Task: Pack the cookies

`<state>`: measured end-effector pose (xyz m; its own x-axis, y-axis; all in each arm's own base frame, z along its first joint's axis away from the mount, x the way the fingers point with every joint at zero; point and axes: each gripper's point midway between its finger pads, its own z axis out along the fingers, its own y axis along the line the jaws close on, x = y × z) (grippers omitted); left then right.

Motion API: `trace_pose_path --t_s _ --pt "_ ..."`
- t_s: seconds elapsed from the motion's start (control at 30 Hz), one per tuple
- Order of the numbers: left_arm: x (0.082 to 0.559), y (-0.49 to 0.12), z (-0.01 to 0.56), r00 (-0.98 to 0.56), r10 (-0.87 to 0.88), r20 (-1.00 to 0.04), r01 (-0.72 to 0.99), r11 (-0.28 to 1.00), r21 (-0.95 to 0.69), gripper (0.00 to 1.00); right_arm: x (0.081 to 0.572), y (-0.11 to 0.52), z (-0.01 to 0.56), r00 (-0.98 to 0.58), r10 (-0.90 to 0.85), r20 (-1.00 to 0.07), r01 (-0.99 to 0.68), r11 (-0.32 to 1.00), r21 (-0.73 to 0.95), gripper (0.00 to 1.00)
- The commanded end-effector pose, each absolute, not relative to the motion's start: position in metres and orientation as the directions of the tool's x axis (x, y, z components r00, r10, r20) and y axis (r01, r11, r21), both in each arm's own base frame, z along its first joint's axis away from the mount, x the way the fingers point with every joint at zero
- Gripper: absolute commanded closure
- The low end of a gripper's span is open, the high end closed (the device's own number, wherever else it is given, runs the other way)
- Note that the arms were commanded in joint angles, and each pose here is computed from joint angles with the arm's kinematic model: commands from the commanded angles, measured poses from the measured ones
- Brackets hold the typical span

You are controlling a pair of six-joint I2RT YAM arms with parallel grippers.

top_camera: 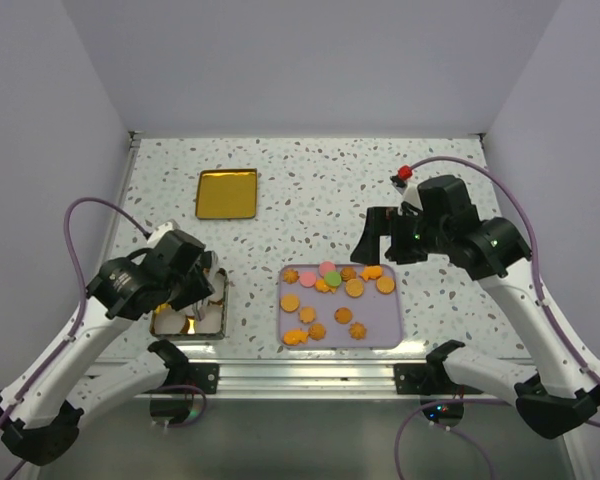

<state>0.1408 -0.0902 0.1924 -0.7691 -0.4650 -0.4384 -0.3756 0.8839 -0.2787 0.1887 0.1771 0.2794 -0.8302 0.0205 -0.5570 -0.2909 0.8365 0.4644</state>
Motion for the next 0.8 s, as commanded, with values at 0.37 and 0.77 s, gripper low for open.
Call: trace_pose_path --t_s 0.37,0.77 --pt "0.121 -0.098 0.204 -0.806 -0.413 -0.424 -0.252 0.888 -0.385 0.97 0.177 0.179 0.274 -0.830 0.008 -0.558 -0.319 0.813 0.487 0.01" --pt "0.111 -0.090 0.188 -0.779 -0.478 -0.406 -0.310 0.856 -0.415 0.77 0.175 0.174 0.273 -0.828 0.005 -0.560 -0.314 0.824 0.472 0.01"
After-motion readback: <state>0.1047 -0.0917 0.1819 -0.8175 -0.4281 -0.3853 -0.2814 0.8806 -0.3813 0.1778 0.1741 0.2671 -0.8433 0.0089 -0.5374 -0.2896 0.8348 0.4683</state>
